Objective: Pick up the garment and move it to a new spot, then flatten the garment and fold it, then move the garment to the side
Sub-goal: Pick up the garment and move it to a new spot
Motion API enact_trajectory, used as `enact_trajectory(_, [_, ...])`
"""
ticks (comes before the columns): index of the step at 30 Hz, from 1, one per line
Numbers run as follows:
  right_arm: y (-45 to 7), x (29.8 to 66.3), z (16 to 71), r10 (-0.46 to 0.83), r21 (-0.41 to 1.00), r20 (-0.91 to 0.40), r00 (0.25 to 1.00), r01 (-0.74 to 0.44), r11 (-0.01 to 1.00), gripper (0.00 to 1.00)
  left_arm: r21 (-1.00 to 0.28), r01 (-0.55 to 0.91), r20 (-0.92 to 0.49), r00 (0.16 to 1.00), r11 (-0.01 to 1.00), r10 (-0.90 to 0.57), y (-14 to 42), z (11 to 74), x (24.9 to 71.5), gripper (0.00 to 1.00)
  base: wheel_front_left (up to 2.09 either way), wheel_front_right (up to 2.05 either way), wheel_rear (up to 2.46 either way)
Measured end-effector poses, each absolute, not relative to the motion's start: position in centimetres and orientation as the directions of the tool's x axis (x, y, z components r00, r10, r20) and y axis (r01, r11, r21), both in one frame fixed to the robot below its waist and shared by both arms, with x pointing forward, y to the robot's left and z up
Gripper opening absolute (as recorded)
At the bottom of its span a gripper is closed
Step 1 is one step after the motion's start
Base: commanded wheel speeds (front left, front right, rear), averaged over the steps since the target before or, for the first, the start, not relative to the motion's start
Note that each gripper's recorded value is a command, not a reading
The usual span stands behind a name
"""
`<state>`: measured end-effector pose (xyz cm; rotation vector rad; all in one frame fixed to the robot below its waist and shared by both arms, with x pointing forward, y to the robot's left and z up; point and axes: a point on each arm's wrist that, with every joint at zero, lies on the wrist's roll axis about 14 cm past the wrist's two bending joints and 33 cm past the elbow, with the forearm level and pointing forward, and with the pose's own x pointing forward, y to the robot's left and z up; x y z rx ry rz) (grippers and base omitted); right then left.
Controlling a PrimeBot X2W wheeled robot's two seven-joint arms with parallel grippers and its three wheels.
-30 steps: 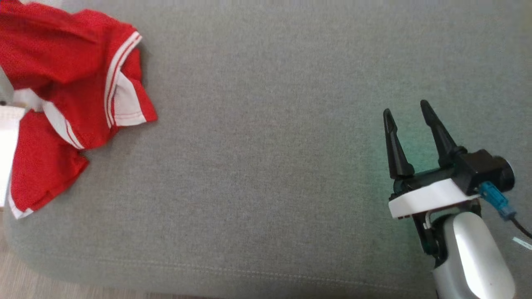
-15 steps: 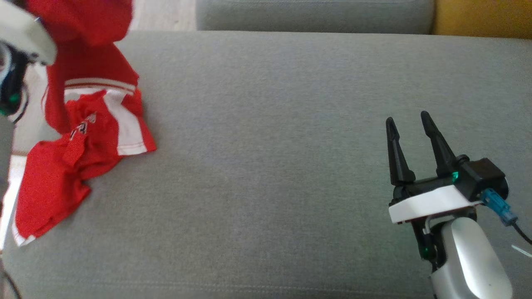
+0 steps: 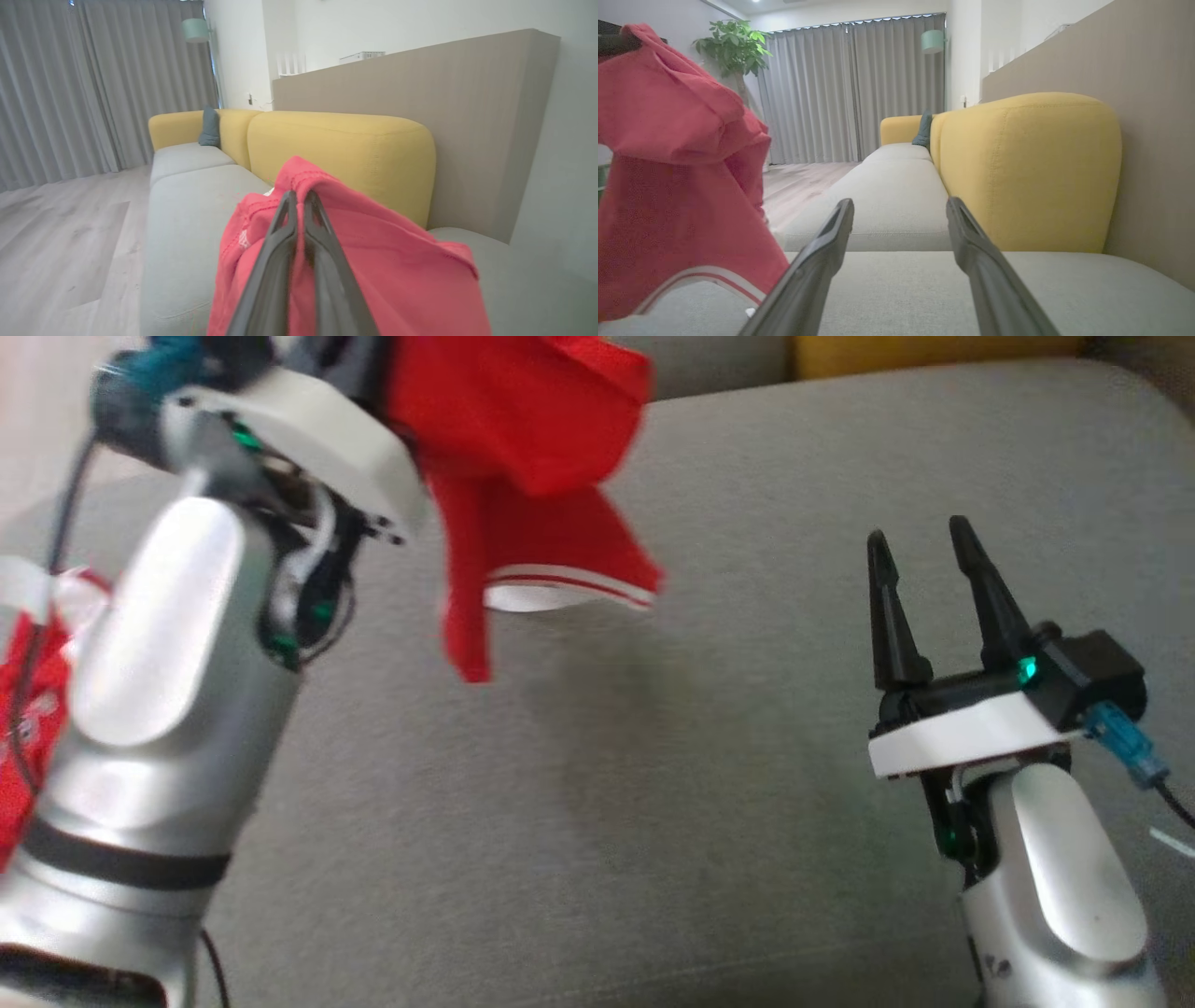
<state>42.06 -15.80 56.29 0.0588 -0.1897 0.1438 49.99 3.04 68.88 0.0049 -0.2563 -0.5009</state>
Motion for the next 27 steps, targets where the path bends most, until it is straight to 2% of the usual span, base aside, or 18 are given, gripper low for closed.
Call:
enact_trajectory(7, [-19.9, 41.0, 58.1, 0.038, 0.020, 0.230, 0.972, -0.044, 0.999, 1.00, 0.003, 0.580, 0.163, 0.803, 0.815, -0.572, -4.8, 64.3, 49.9, 0.00, 0.00, 0.00, 0.00])
enact_trajectory(11, [-22.0, 40.3, 58.3, -0.019, 0.023, 0.231, 0.973, 0.014, 1.000, 1.00, 0.012, 0.579, 0.100, 0.810, 0.815, -0.577, -6.8, 60.4, 51.0, 0.00, 0.00, 0.00, 0.00])
enact_trajectory(12, [-22.5, 40.1, 58.2, -0.031, 0.025, 0.228, 0.973, 0.026, 0.999, 1.00, -0.002, 0.587, 0.087, 0.807, 0.810, -0.584, -7.4, 59.5, 51.1, 0.85, 0.00, 0.00, 0.00])
enact_trajectory(13, [-22.8, 40.0, 58.1, -0.041, 0.025, 0.225, 0.974, 0.036, 0.999, 1.00, -0.017, 0.607, 0.073, 0.793, 0.795, -0.604, -8.3, 58.7, 50.9, 1.00, 0.00, 0.00, 0.00])
enact_trajectory(16, [-23.5, 39.9, 57.6, -0.059, 0.021, 0.213, 0.975, 0.056, 0.998, 1.00, -0.067, 0.677, 0.035, 0.736, 0.733, -0.676, -11.6, 56.7, 49.4, 1.00, 0.00, 0.00, 0.00])
enact_trajectory(18, [-23.6, 40.0, 57.4, -0.061, 0.026, 0.211, 0.976, 0.057, 0.998, 1.00, -0.079, 0.683, 0.028, 0.729, 0.726, -0.683, -12.2, 56.0, 49.0, 1.00, 0.00, 0.00, 0.00])
enact_trajectory(27, [-21.7, 41.3, 57.3, -0.016, 0.037, 0.216, 0.976, 0.008, 0.999, 1.00, 0.007, 0.522, 0.070, 0.851, 0.853, -0.521, -3.0, 56.6, 52.2, 1.00, 0.00, 0.00, 0.00])
